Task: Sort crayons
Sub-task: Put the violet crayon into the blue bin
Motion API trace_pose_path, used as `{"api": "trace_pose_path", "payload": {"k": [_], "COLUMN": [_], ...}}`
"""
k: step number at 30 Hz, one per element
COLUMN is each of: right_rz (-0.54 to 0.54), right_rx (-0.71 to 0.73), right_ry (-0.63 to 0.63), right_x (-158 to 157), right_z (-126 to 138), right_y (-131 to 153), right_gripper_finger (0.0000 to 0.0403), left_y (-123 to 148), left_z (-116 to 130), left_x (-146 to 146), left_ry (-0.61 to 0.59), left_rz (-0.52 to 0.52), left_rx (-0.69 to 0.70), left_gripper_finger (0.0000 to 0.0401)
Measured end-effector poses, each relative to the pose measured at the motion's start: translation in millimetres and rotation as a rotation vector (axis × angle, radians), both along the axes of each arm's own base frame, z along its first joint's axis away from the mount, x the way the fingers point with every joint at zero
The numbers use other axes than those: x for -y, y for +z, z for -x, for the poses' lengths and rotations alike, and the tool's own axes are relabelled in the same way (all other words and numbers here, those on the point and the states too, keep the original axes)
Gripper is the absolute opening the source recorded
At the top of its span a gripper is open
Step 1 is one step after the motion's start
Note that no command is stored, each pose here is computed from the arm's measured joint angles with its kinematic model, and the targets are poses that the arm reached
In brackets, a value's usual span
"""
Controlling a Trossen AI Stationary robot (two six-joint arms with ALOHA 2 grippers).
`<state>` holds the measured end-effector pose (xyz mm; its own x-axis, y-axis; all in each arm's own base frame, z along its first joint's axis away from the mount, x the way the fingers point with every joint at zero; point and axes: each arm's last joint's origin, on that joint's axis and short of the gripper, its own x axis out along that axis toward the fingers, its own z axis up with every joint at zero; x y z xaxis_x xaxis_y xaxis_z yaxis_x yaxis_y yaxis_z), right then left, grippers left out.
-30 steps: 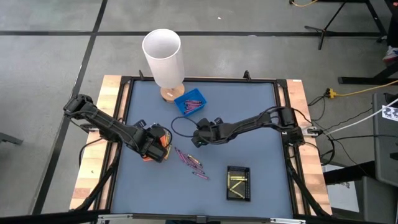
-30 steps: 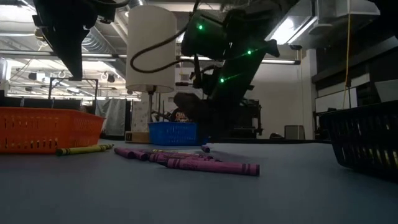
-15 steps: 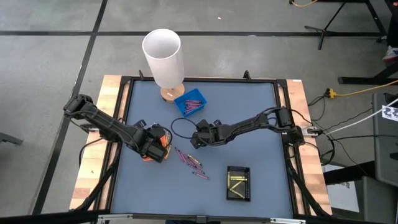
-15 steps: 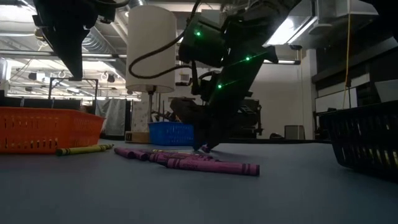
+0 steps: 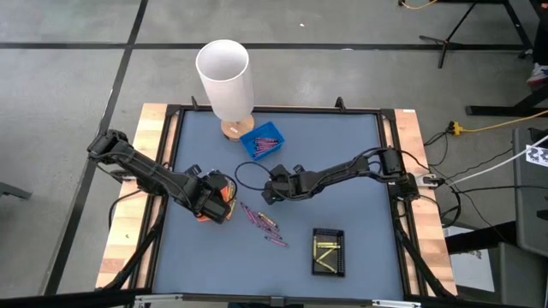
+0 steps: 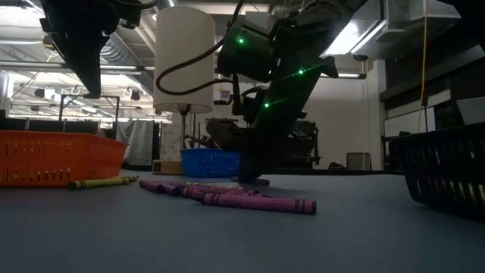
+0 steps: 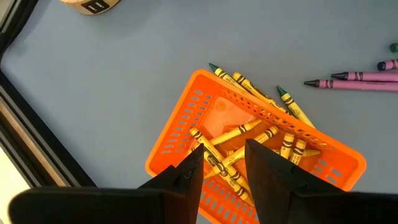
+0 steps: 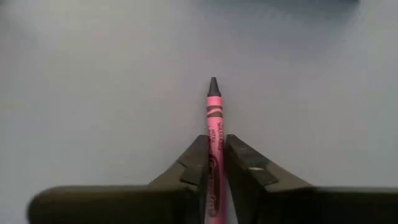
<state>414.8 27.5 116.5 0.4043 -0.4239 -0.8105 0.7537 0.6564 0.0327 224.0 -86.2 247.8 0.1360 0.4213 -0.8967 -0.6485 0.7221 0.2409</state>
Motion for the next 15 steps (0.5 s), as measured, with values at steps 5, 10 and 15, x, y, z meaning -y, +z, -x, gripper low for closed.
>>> {"api": "trace_pose_path", "payload": {"k": [5, 10, 15], "right_rz": [0.003, 0.02, 0.038], "right_rx": [-0.001, -0.009, -0.011], "right_ry": [0.002, 0.037, 0.069], "right_x": [0.1, 0.1, 1.7], "right_z": [0.0, -0.7, -2.0], "right_y": [-0.1, 0.1, 1.2], "right_gripper_finger": [0.002, 0.0015, 0.0024], "left_y": [0.0, 0.0, 0.0], "left_z": [0.0, 0.0, 0.0], "left_x": [-0.1, 0.0, 0.0], "left_ry": [0.0, 0.0, 0.0], "left_rz": [0.0, 0.0, 0.0], "left_rx": [0.0, 0.0, 0.0], "left_gripper_finger": [0.0101, 0.0101, 0.0101]}}
